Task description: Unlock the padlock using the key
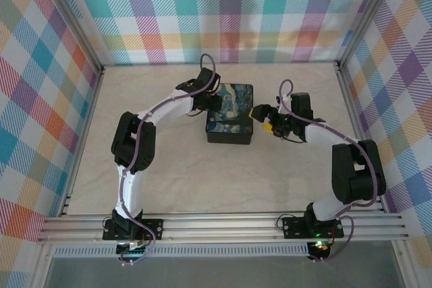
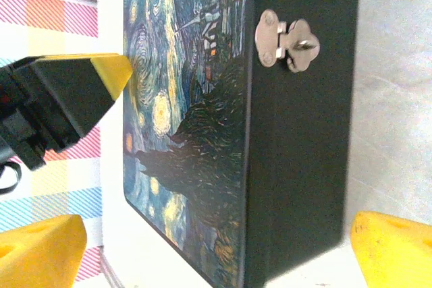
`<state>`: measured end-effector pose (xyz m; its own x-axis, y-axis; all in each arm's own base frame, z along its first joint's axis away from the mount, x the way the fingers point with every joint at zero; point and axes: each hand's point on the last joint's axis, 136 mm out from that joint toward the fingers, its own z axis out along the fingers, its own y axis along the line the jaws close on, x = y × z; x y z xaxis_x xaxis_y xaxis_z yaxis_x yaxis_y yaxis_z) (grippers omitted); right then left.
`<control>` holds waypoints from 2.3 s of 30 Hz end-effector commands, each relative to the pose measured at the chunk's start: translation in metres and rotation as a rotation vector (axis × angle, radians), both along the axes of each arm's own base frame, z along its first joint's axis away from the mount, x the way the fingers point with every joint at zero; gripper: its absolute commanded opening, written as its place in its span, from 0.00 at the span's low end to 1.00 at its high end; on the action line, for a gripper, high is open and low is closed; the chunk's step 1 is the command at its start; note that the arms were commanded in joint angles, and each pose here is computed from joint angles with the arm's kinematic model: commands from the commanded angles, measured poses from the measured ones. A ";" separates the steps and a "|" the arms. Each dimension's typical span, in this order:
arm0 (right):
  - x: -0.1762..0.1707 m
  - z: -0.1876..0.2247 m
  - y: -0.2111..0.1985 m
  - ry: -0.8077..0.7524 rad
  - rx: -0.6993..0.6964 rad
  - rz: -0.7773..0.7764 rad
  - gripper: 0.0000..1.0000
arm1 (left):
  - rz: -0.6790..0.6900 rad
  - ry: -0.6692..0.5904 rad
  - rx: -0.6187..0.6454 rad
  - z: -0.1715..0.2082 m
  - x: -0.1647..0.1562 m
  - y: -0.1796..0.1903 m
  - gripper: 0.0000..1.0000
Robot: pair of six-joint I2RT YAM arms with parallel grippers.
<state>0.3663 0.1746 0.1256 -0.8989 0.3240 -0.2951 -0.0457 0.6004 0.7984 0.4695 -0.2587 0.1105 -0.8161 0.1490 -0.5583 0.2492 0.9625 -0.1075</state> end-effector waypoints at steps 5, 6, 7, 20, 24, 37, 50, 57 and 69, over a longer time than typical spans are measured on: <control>0.013 0.020 -0.056 -0.178 -0.321 -0.109 1.00 | 0.087 -0.015 -0.029 0.017 -0.003 0.062 0.70; 0.016 0.020 -0.070 -0.207 -0.390 -0.150 1.00 | 0.097 -0.038 -0.028 0.024 -0.002 0.070 0.85; 0.017 0.019 -0.085 -0.239 -0.471 -0.195 1.00 | 0.113 -0.060 -0.022 0.029 -0.001 0.080 1.00; 0.017 -0.006 -0.174 -0.446 -0.732 -0.453 1.00 | 0.447 -0.473 0.095 0.038 -0.026 0.237 1.00; 0.021 -0.025 -0.182 -0.474 -0.772 -0.462 1.00 | 0.500 -0.464 0.108 0.018 -0.043 0.259 1.00; 0.030 -0.034 -0.166 -0.656 -0.779 -0.401 1.00 | 0.461 -0.558 0.086 0.029 -0.061 0.270 1.00; 0.030 -0.033 -0.166 -0.659 -0.779 -0.404 1.00 | 0.445 -0.627 0.020 -0.026 -0.079 0.264 1.00; 0.030 -0.034 -0.166 -0.659 -0.784 -0.403 1.00 | 0.371 -0.565 0.021 -0.031 -0.071 0.251 1.00; 0.030 -0.033 -0.165 -0.661 -0.783 -0.400 1.00 | 0.367 -0.558 0.021 -0.031 -0.071 0.251 1.00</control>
